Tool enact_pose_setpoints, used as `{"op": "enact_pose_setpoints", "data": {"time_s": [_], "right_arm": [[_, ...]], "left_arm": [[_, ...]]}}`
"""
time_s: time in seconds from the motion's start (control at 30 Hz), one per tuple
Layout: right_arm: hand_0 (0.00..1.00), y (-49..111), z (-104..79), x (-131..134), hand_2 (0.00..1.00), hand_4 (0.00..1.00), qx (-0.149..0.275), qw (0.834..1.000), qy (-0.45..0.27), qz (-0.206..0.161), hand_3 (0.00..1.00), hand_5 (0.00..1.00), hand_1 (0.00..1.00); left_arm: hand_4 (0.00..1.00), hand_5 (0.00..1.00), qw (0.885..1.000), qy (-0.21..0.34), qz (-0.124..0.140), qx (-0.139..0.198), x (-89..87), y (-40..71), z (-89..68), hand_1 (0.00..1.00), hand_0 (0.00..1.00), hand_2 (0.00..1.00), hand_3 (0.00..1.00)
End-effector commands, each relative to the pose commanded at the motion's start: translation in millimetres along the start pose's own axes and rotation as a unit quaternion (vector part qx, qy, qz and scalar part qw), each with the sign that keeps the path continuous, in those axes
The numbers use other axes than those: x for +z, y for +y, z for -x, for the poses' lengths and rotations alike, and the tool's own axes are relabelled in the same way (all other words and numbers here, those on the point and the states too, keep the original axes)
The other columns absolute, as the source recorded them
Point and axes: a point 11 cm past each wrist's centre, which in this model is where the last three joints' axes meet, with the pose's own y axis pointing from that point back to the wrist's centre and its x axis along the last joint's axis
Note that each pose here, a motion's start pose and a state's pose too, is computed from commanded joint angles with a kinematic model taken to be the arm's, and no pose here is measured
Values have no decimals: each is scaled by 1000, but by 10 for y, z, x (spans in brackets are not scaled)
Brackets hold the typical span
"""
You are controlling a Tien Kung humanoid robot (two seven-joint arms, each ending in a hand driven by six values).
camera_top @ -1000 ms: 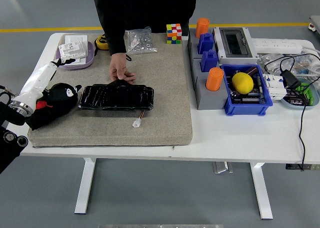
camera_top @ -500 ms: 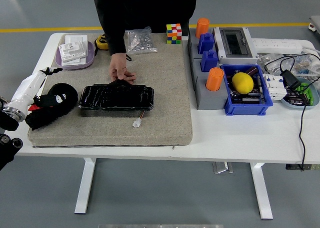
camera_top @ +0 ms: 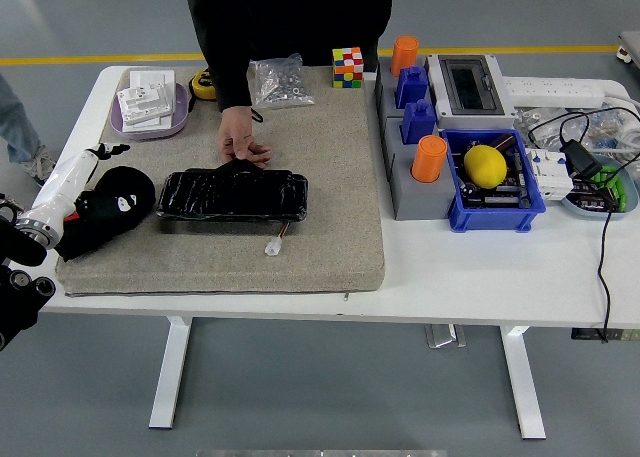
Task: Pick the rag up,wipe the panel,place it on the desk
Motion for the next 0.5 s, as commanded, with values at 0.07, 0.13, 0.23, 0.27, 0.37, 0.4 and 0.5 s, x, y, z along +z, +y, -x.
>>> {"op": "enact_pose_setpoints", "data": {"time_s": [0.07,0.13,0.23,0.27,0.37,0.4,0.5], "right_arm": [[711,0,8,-3,677,998,-1,1000,0,-1,610,597,571],[711,0,14,-7,677,998,-1,1000,1,-2,610,597,571],[711,1,21,-15,677,998,-1,1000,1,-4,610,597,571],[711,1,22,-17,677,998,-1,1000,1,-4,610,597,571],[711,2,24,-23,677,998,-1,1000,1,-6,610,597,571],[711,2,25,-24,677,998,-1,1000,1,-6,610,597,571],[712,2,30,-25,677,998,-1,1000,1,-7,610,598,570]], "left_arm": [[767,157,1000,0,-4,0,-28,-2,5,871,826,869,839],[767,157,1000,0,-8,-1,-49,-5,10,871,826,869,839],[766,154,1000,2,-14,-1,-83,-9,21,868,823,866,839],[766,154,1000,2,-14,-1,-84,-8,26,868,823,866,839],[766,154,1000,-1,-16,-4,-94,-7,42,868,823,866,839],[766,154,1000,0,-19,-4,-108,-8,47,868,823,866,839],[769,172,1000,1,-24,-5,-138,-8,59,860,818,861,834]]}}
